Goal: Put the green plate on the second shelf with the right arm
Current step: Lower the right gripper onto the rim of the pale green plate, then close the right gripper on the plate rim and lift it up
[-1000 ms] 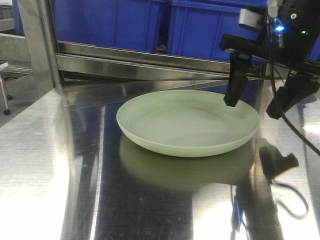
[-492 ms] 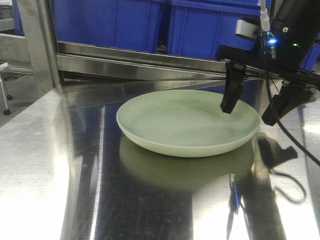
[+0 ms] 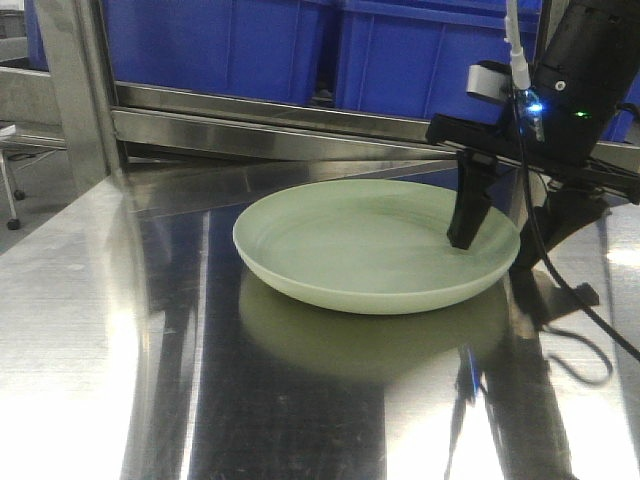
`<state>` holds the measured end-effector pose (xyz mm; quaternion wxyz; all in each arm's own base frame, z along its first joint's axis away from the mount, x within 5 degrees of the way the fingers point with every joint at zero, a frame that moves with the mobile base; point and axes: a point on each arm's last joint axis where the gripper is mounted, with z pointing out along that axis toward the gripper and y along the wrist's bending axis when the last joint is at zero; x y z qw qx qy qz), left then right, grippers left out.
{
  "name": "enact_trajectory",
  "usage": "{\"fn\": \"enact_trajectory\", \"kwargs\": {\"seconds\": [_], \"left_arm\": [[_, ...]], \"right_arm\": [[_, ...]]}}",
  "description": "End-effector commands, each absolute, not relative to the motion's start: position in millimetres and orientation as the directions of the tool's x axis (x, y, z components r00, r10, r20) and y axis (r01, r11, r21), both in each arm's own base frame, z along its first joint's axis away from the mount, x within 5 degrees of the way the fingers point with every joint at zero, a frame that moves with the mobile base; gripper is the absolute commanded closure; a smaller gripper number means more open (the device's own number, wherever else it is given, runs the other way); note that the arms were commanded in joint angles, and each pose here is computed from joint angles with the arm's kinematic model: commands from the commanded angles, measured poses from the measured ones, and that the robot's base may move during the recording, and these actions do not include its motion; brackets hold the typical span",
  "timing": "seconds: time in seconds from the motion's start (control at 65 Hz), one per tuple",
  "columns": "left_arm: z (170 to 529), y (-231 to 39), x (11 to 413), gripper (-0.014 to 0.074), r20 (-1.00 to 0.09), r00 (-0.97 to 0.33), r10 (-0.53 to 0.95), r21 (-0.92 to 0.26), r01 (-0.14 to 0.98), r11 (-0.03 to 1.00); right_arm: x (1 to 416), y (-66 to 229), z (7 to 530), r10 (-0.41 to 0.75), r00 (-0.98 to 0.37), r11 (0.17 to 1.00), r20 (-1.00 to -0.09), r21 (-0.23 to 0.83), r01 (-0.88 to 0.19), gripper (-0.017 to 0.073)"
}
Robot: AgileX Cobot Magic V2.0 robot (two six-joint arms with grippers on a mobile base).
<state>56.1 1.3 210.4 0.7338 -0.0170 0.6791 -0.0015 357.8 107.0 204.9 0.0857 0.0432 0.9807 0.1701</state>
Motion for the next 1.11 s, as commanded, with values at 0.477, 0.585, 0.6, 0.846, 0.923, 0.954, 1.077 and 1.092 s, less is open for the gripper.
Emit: {"fn": "enact_trajectory", "kwargs": {"seconds": [0.477,0.585,0.6,0.846,0.923,0.954,1.077,1.092], "left_arm": [[204.6,1.1,56.1,0.0463,-0.990,0.134,-0.038,-0.040,-0.014,0.999],[204.6,1.1,56.1,0.0463,-0.990,0.134,-0.038,-0.040,-0.014,0.999],[204.6,1.1,56.1,0.0463,-0.990,0.134,-0.038,-0.040,-0.014,0.999],[204.6,1.1,56.1,0.0463,-0.990,0.134,-0.038,-0.040,-0.014,0.999],[204.6,1.1,56.1,0.0463,-0.990,0.134,-0.038,-0.040,-0.014,0.999],[204.6,1.1,56.1,0.0463,-0.990,0.134,-0.038,-0.040,-0.014,0.999],[204.6,1.1,56.1,0.0463,-0.990,0.134,-0.038,-0.040,-0.014,0.999],[204.6,1.1,56.1,0.0463,-0.990,0.134,-0.038,-0.040,-0.014,0.999]], "right_arm": [[346.8,99.6,278.7,0.117,-0.908,0.934,-0.401,0.354,-0.036,0.0504],[327.4,92.8,322.4,0.128,-0.835,0.933,-0.535,0.351,-0.082,0.0504],[324.2,91.6,328.4,0.129,-0.822,0.933,-0.555,0.349,-0.089,0.0504],[247.9,65.5,395.4,0.094,-0.625,0.955,-0.775,0.248,-0.164,0.0504],[223.5,58.3,402.1,0.102,-0.582,0.958,-0.807,0.238,-0.163,0.0504],[213.8,55.6,403.0,0.103,-0.566,0.958,-0.818,0.234,-0.164,0.0504],[169.5,45.4,401.0,0.112,-0.514,0.956,-0.851,0.233,-0.177,0.0504],[161.5,43.6,399.2,0.113,-0.506,0.956,-0.855,0.233,-0.179,0.0504]]}}
